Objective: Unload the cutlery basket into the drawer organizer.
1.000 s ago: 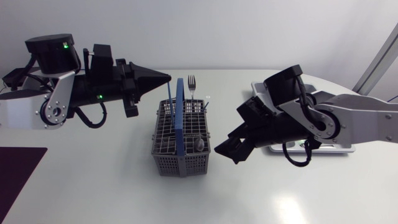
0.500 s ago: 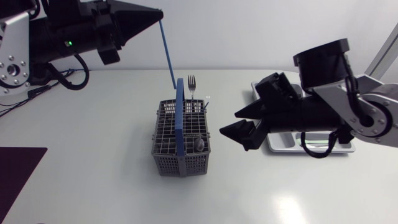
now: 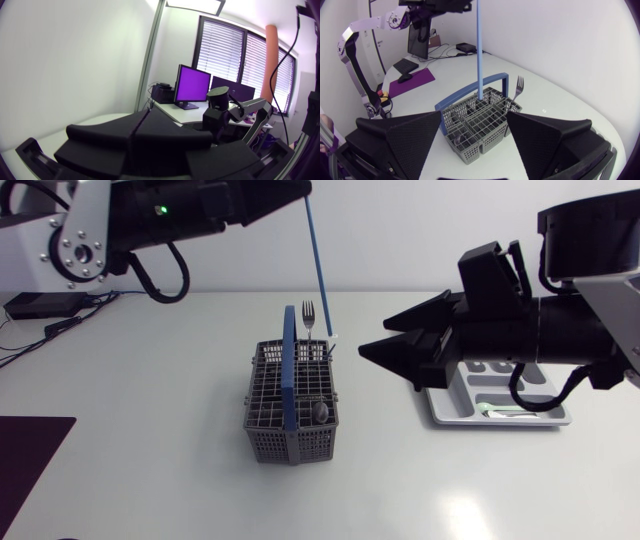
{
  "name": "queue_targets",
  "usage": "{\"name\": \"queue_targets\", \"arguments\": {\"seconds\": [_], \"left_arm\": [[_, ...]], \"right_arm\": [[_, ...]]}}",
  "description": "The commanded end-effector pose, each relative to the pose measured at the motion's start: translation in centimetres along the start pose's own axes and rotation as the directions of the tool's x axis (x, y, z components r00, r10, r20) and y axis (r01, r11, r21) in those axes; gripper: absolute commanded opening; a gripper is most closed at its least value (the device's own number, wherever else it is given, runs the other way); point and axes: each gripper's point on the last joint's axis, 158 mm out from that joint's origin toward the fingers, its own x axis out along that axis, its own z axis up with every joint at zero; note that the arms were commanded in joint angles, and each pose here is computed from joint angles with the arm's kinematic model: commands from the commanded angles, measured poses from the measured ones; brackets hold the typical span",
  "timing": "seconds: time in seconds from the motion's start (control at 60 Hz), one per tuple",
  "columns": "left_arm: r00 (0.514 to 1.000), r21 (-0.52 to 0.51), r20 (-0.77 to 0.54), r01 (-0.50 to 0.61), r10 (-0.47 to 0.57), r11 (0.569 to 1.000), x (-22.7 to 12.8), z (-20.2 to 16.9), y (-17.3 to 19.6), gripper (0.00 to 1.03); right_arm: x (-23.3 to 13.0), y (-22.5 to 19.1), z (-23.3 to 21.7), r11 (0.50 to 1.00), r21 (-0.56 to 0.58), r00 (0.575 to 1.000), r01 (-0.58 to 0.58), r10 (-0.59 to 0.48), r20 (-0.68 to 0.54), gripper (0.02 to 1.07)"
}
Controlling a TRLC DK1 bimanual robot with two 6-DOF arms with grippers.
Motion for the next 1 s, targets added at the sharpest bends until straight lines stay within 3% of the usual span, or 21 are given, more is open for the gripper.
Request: {"name": "queue_targets", "arguments": {"seconds": [0.0,0.3,0.5,0.65,0.983], "left_arm": [[0.999,-0.113,-0.032,0.037,-0.041,0.993,1.5,-1.0,0.3,0.19],[0.991,-0.285,-0.082,0.078,-0.106,0.955,3.2,-2.8,0.6,0.19],[0.990,-0.310,-0.090,0.073,-0.106,0.948,3.3,-3.3,0.8,0.19],[0.990,-0.312,-0.089,0.072,-0.105,0.948,3.3,-3.3,0.8,0.19],[0.991,-0.310,-0.089,0.069,-0.102,0.948,3.2,-3.4,1.0,0.19]], "right_arm": [[-0.3,-0.4,1.7,1.000,0.024,0.999,-0.006,0.005,0.033,0.97],[2.0,-2.1,1.4,0.991,0.115,0.998,-0.063,0.066,-0.019,0.95],[3.5,-2.2,1.6,0.988,0.133,0.995,-0.083,0.090,-0.043,0.81],[4.3,-1.6,2.1,0.985,0.135,0.992,-0.106,0.113,-0.048,0.77],[5.5,-0.2,1.9,0.981,0.139,0.987,-0.134,0.144,-0.071,0.47]]}}
